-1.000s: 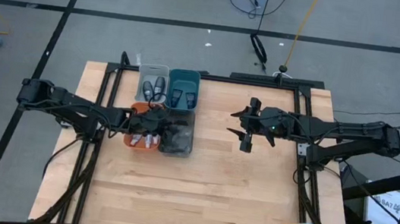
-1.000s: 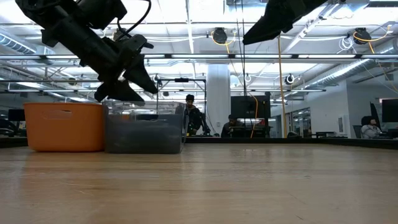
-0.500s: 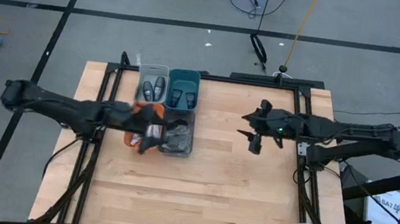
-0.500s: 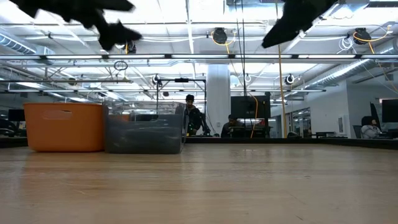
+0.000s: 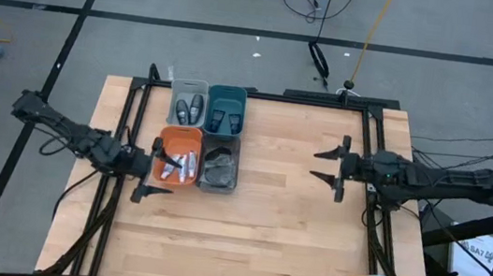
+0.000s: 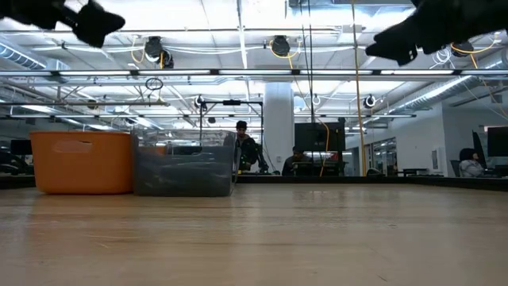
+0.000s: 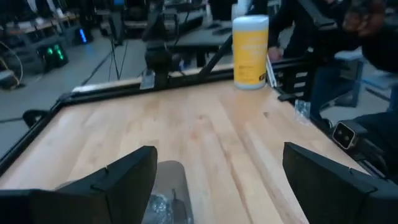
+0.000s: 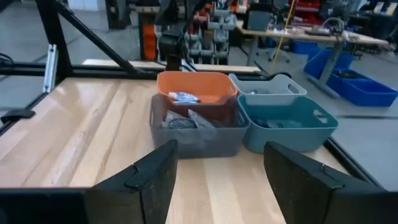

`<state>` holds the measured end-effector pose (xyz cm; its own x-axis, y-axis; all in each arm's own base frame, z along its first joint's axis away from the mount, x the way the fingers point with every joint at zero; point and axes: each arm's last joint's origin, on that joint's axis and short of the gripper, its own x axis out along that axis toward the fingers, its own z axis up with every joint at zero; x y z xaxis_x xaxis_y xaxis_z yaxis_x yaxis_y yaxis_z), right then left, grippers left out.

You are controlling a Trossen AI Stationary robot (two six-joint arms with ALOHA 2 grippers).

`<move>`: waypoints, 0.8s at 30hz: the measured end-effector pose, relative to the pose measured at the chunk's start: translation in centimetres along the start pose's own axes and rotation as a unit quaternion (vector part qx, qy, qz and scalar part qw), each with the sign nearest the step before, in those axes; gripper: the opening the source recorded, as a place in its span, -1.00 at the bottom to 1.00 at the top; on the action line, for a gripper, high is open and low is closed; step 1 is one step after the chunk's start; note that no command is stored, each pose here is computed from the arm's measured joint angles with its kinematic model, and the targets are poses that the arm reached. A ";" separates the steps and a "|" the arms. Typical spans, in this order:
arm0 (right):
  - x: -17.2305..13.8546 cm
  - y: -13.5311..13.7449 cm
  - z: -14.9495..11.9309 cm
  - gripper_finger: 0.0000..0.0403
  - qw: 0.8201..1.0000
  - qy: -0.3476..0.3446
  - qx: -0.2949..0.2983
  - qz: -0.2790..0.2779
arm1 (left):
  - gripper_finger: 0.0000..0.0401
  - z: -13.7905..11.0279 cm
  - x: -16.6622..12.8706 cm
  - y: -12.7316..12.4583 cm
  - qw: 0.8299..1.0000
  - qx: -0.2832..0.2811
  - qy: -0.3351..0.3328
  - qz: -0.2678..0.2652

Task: Pick & Place Travel size toiletries
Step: Return to Home Position

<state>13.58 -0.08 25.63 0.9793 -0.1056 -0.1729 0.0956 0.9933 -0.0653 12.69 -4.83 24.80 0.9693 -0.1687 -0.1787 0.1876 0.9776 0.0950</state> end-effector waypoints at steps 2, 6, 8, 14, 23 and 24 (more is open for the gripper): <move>-0.1 0.1 -1.2 0.13 1.000 -0.015 0.005 0.001 | 0.70 -1.3 0.0 -0.2 1.000 -0.007 -0.012 0.007; -1.0 0.2 -2.5 0.12 0.999 -0.037 -0.006 0.031 | 0.72 -4.0 0.0 -0.5 0.998 -0.052 0.001 0.033; -1.5 0.2 -2.8 0.12 0.997 -0.062 0.000 0.049 | 0.71 -4.7 0.0 -0.6 0.997 -0.069 -0.012 0.030; -2.3 0.4 -5.4 0.12 0.991 -0.099 0.045 0.076 | 0.66 -5.4 -0.5 -1.3 0.997 -0.051 -0.054 0.009; -2.6 0.6 -6.8 0.13 0.986 -0.125 0.041 0.104 | 0.67 -6.7 -0.7 -2.2 0.996 -0.061 -0.055 0.017; -2.6 0.6 -6.8 0.13 0.986 -0.126 0.041 0.104 | 0.68 -6.9 -0.8 -2.3 0.996 -0.062 -0.061 0.013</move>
<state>9.89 0.46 19.32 0.9915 0.1054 0.0757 -0.1077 0.9938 0.0270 10.43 -6.10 17.96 0.9871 -0.1495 -0.0572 0.1483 0.9886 -0.0243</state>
